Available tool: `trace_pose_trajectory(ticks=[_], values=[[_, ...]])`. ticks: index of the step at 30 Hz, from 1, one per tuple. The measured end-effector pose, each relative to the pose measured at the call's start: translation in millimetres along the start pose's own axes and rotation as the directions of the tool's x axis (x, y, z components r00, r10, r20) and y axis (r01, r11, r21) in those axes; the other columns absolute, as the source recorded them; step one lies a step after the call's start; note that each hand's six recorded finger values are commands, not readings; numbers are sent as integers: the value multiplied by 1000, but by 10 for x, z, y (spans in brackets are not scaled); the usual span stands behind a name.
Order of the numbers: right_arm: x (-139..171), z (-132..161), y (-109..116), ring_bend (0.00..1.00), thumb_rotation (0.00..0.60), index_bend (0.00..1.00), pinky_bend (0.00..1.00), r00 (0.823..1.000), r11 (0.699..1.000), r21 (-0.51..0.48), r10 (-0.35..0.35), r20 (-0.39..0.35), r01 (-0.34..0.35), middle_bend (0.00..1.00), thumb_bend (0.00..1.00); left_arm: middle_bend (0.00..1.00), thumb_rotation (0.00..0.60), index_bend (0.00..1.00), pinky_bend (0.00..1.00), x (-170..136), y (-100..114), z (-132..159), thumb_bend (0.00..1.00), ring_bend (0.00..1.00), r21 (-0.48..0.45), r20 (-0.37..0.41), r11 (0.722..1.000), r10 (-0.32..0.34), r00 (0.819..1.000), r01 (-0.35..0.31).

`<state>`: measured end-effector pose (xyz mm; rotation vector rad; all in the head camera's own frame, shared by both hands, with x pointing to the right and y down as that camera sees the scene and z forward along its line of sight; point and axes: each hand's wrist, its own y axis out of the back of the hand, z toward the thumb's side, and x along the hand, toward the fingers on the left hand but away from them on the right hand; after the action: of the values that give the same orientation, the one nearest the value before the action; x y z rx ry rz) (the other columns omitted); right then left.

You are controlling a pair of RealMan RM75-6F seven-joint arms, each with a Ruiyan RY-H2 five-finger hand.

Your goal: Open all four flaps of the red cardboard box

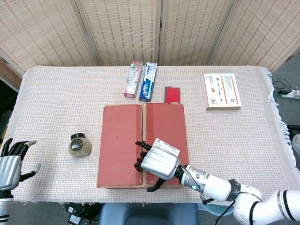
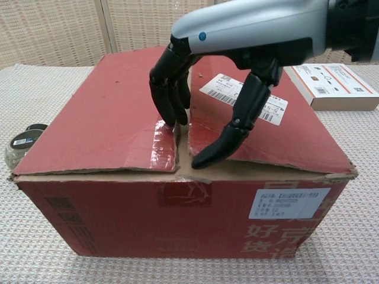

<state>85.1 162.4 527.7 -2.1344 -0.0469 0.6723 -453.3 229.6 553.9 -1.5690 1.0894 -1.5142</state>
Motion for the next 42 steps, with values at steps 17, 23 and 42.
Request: trace_pose_trajectory(ticks=[17, 23, 42], values=[[536, -188, 250, 408, 367, 441, 47, 983, 988, -5, -150, 107, 152, 495, 140, 267, 600, 242, 0, 50, 48, 32, 294, 206, 1, 15, 1000, 15, 1000, -15], [880, -352, 364, 425, 367, 442, 47, 957, 974, 1, -224, 182, 228, 498, 141, 266, 600, 242, 0, 101, 82, 86, 294, 206, 2, 37, 1000, 20, 999, -20], [2178, -991, 157, 438, 367, 442, 47, 812, 929, -37, -302, 500, 368, 498, 142, 267, 600, 242, 0, 532, 415, 949, 292, 206, -111, 427, 993, 8, 904, 44]])
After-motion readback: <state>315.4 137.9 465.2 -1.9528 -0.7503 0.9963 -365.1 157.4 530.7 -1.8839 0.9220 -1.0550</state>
